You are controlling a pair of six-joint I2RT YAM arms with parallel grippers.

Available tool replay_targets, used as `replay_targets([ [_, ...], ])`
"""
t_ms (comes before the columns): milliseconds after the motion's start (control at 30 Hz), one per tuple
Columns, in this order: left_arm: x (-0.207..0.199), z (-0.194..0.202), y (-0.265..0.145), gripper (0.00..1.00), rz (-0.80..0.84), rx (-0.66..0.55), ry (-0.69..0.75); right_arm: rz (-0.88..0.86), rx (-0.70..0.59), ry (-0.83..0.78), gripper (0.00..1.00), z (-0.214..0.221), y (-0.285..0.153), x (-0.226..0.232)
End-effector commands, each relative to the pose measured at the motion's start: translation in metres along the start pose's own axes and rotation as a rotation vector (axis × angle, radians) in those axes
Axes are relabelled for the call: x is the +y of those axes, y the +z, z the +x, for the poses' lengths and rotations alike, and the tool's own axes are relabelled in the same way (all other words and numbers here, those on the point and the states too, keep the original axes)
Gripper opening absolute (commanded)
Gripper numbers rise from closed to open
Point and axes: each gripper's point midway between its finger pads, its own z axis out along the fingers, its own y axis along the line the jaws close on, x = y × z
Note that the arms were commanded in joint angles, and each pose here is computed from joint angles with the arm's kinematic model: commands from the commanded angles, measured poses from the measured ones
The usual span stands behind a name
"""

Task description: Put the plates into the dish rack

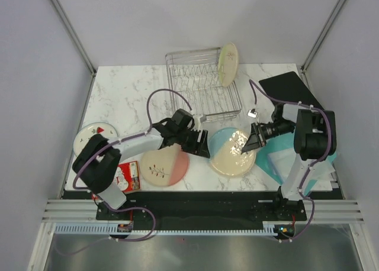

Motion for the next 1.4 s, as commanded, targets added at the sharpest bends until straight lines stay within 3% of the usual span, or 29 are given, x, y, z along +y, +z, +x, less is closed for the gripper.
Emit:
replay_targets([
  [0,-0.029,-0.023,-0.072,0.73,-0.008,-0.144,0.232,0.057,-0.074,-0.114,0.00,-0.024,-0.031,0.076],
  [167,-0.041,-0.067,-0.157,0.79,-0.154,-0.418,0.511,0.251,-0.138,-0.299,0.00,-0.071,-0.071,0.131],
  [267,-0.010,-0.099,-0.182,0.81,-0.358,-0.526,0.583,0.351,-0.211,-0.415,0.00,-0.107,-0.093,0.173],
  [400,0.033,-0.126,-0.208,0.86,-0.563,-0.641,0.506,0.439,-0.354,-0.531,0.00,-0.169,-0.105,0.216],
  [467,0.043,-0.132,-0.215,0.93,-0.608,-0.692,0.450,0.547,-0.449,-0.558,0.00,-0.195,-0.109,0.227],
  [500,0.049,-0.133,-0.218,0.99,-0.637,-0.707,0.421,0.592,-0.567,-0.601,0.00,-0.223,-0.118,0.240],
  [533,0.056,-0.136,-0.222,1.00,-0.648,-0.721,0.393,0.675,-0.631,-0.592,0.00,-0.235,-0.125,0.231],
  [600,0.063,-0.141,-0.229,1.00,-0.660,-0.746,0.332,0.736,-0.812,-0.670,0.00,-0.267,-0.130,0.259],
  [733,0.078,-0.147,-0.245,1.00,-0.671,-0.788,0.238,0.926,-1.055,-0.581,0.00,-0.314,-0.150,0.262],
  [867,0.080,-0.147,-0.248,1.00,-0.642,-0.796,0.220,1.043,-1.177,-0.480,0.00,-0.348,-0.162,0.236],
  [1100,0.083,-0.141,-0.242,1.00,-0.568,-0.791,0.170,1.217,-1.217,-0.445,0.00,-0.390,-0.166,0.201],
  [1367,0.096,-0.133,-0.242,1.00,-0.538,-0.785,0.100,1.254,-1.232,-0.425,0.00,-0.423,-0.156,0.167],
])
